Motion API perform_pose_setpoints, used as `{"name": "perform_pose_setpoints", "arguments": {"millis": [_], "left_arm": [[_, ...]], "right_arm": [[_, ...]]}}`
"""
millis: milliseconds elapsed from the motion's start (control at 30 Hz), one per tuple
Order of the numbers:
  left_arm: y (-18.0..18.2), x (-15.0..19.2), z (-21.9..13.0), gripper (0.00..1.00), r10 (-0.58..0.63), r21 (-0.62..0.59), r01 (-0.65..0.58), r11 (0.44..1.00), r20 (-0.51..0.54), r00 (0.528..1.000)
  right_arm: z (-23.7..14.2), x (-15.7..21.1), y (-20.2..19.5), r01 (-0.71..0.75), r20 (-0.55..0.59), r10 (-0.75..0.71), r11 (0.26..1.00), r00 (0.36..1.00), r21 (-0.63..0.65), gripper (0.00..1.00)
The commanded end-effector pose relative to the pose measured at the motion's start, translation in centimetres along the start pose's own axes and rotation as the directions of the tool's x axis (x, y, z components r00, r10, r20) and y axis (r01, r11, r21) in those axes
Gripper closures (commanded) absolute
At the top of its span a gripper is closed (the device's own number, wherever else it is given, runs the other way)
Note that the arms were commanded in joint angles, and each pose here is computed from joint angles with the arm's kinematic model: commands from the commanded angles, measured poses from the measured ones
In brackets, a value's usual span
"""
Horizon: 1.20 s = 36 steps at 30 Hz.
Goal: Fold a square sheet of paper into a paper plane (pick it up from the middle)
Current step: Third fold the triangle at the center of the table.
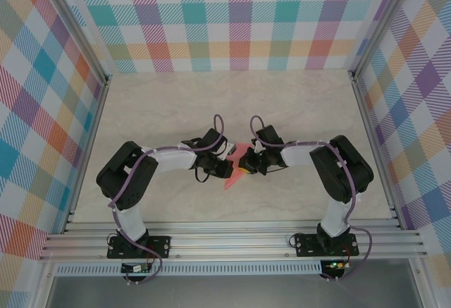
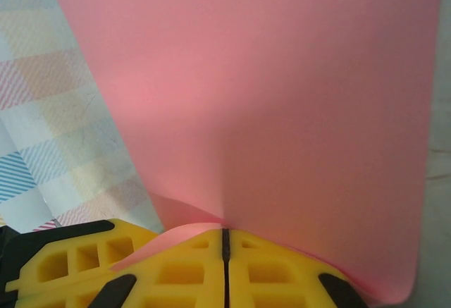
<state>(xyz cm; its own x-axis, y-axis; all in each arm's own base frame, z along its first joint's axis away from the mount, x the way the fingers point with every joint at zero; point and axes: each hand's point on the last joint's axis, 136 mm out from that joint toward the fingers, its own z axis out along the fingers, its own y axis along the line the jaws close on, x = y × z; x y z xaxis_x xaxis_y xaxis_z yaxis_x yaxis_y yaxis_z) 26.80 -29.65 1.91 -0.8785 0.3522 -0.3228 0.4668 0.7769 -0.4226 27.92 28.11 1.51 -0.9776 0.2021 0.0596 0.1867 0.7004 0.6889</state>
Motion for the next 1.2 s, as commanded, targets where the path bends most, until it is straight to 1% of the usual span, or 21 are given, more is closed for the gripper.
{"name": "perform_pose_setpoints", "arguments": {"millis": [0, 67, 233, 333, 500, 767, 833, 967, 1167], "left_arm": [[2.2, 2.8, 1.5, 1.00, -0.027, -0.061, 0.021, 0.998, -0.104, 0.994], [2.2, 2.6, 1.5, 1.00, -0.026, -0.062, 0.020, 0.998, -0.101, 0.995], [2.2, 2.5, 1.4, 1.00, -0.025, -0.057, 0.019, 0.998, -0.099, 0.995], [2.2, 2.6, 1.5, 1.00, -0.026, -0.058, 0.020, 0.998, -0.102, 0.994], [2.2, 2.6, 1.4, 1.00, -0.025, -0.057, 0.019, 0.998, -0.101, 0.995], [2.3, 2.8, 1.4, 1.00, -0.023, -0.055, 0.017, 0.998, -0.107, 0.994], [2.4, 2.8, 1.4, 1.00, -0.024, -0.057, 0.018, 0.998, -0.106, 0.994], [2.4, 2.9, 1.5, 1.00, -0.025, -0.056, 0.019, 0.998, -0.107, 0.994], [2.4, 2.7, 1.4, 1.00, -0.030, -0.055, 0.024, 0.998, -0.104, 0.994]], "right_arm": [[1.0, 0.3, -2.6, -0.029, -0.012, 0.030, 0.997, 0.999, 0.072, 0.93], [0.7, 0.5, -2.5, -0.031, -0.010, 0.031, 0.997, 0.999, 0.067, 0.93], [-1.6, -0.4, 0.2, 0.036, 0.037, -0.036, 0.999, 0.999, 0.013, 0.91], [-2.4, -0.9, 0.6, 0.049, 0.056, -0.048, 0.999, 0.997, -0.016, 0.91], [-2.0, -0.9, -1.1, 0.031, 0.054, -0.030, 0.999, 0.998, -0.024, 0.92], [-0.9, -0.6, -5.2, -0.019, 0.064, 0.013, 0.996, 0.998, 0.086, 0.92], [-1.1, -0.4, -5.4, -0.009, 0.064, 0.002, 0.995, 0.998, 0.098, 0.93], [-2.1, -0.7, -4.0, 0.039, 0.076, -0.046, 0.996, 0.996, 0.082, 0.93], [-3.3, -0.4, 1.1, 0.151, 0.078, -0.146, 0.987, 0.986, -0.059, 0.92]]}}
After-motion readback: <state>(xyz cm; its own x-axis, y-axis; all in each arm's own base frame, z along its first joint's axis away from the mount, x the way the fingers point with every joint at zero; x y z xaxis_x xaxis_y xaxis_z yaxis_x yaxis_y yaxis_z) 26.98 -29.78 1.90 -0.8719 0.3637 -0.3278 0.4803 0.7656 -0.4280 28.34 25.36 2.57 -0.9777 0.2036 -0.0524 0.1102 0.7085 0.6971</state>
